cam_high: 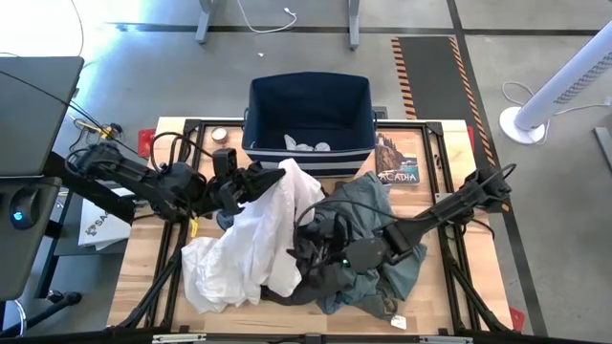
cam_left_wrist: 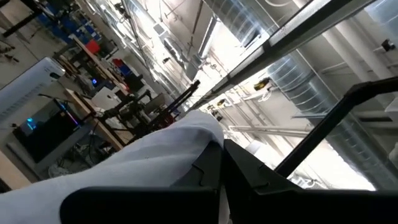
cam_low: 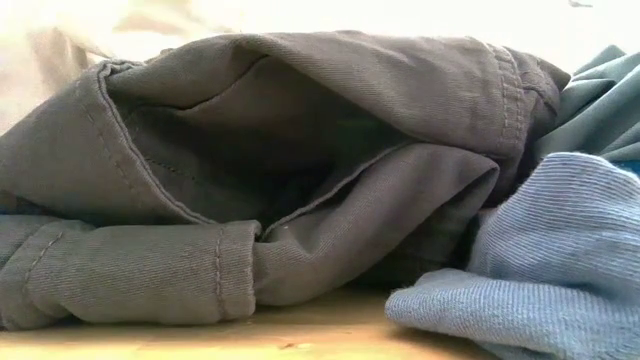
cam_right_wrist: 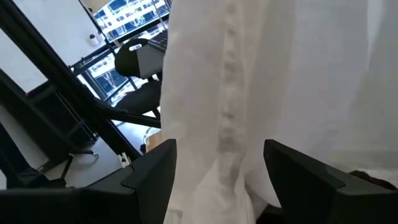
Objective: Sort clothes
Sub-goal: Put the white polo into the blue laundry bin
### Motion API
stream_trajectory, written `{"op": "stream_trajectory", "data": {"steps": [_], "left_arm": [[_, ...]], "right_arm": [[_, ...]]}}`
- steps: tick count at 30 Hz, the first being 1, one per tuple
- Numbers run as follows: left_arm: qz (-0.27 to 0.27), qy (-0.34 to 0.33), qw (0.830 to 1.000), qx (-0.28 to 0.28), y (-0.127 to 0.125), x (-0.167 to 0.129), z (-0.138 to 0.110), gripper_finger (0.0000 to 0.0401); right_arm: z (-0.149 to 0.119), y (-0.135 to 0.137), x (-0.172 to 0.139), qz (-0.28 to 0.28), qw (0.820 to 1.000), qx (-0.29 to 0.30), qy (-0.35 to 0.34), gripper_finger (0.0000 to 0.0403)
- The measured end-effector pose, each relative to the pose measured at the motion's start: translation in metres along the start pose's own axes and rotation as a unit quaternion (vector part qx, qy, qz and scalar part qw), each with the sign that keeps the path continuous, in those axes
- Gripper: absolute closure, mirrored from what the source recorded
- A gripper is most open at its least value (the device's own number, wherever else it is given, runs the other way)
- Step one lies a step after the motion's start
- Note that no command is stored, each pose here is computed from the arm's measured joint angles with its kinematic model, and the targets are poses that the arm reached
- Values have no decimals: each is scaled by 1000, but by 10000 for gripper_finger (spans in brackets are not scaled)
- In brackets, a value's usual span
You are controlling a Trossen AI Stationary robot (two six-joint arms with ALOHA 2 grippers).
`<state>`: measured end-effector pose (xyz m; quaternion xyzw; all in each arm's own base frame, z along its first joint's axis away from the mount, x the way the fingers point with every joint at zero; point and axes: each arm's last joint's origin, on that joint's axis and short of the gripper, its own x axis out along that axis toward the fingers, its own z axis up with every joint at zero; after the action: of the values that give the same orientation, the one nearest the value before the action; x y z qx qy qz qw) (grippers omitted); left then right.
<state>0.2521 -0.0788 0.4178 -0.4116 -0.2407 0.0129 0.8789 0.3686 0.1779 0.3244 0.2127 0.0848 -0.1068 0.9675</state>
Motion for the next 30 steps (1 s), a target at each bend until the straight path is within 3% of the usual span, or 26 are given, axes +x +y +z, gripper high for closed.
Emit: {"op": "stream_trajectory", "data": {"steps": [11,14,18,25,30], "left_arm": [[0,1,1000,8,-3,-5,9,401],[6,7,1000,14,-3,-7,11,401],[14,1,1000,23,-4,-9,15,401],[8,-17,999,31,-10,-16,30,401],[-20,-45,998,48,-32,-13,54,401]], "right_arm": [[-12,-7,17,-16,999,26,12,177],[-10,-6,17,-12,1000,14,2,239],[-2,-2,11,8,1000,-17,-9,374],[48,4,-33,35,996,-51,-67,396],[96,1,-81,53,987,-65,-135,398]]}}
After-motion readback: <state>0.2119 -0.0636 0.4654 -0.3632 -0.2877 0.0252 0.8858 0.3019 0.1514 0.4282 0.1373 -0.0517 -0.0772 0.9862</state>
